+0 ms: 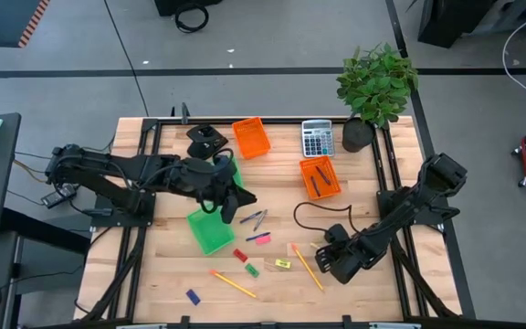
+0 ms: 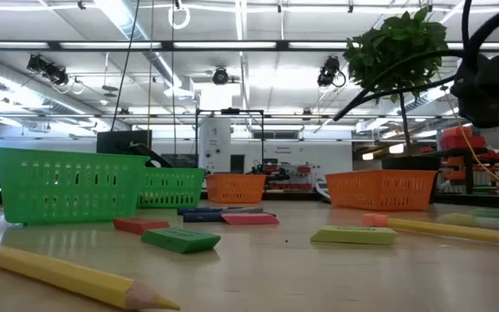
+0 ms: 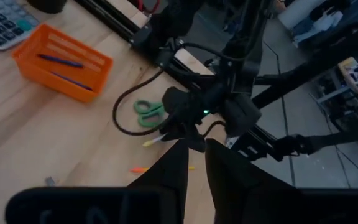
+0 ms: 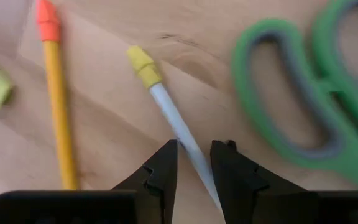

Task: Sort crayons/erasers/pens/pencils in bins
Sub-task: Put the white pencil into the bottom green bin

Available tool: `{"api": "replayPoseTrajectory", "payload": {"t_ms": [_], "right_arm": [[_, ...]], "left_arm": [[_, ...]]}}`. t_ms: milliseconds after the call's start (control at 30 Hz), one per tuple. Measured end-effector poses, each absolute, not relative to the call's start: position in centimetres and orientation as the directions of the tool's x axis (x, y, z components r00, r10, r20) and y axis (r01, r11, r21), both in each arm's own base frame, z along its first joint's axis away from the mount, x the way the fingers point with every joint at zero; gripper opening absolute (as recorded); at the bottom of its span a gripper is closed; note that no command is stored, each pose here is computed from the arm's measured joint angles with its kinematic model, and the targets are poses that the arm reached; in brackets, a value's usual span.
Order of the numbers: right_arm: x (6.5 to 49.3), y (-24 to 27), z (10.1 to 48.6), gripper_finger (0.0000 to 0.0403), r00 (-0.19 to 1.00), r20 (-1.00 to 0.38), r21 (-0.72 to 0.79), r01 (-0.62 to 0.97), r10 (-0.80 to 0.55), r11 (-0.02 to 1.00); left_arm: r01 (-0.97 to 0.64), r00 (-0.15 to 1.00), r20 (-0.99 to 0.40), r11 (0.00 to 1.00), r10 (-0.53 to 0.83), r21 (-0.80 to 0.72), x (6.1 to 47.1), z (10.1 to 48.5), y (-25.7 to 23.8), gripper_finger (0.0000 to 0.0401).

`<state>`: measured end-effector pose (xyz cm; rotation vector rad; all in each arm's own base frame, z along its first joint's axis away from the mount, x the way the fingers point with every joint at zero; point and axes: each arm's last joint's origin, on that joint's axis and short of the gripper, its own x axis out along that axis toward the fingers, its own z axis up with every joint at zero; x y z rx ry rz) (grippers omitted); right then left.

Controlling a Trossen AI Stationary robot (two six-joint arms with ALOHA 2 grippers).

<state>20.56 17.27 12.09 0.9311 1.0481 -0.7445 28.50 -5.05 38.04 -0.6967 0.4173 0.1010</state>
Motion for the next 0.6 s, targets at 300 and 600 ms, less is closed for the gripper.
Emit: {"api": "replayPoseTrajectory", "payload": {"t_ms": [300, 600], "right_arm": [[20.7, 17.4, 12.0, 0.0099, 0.332, -0.940, 0.251, 0.833, -0.083, 0.494], [20.7, 17.4, 11.9, 0.0033, 0.331, -0.940, 0.204, 0.739, -0.082, 0.642]], "left_arm": [[-0.173, 0.906, -0.405, 0.764, -0.124, -0.621, 28.4, 38.1, -5.6, 0.0066], [-0.144, 0.900, -0.405, 0.767, -0.161, -0.625, 28.2, 38.1, -6.4, 0.0054]]}}
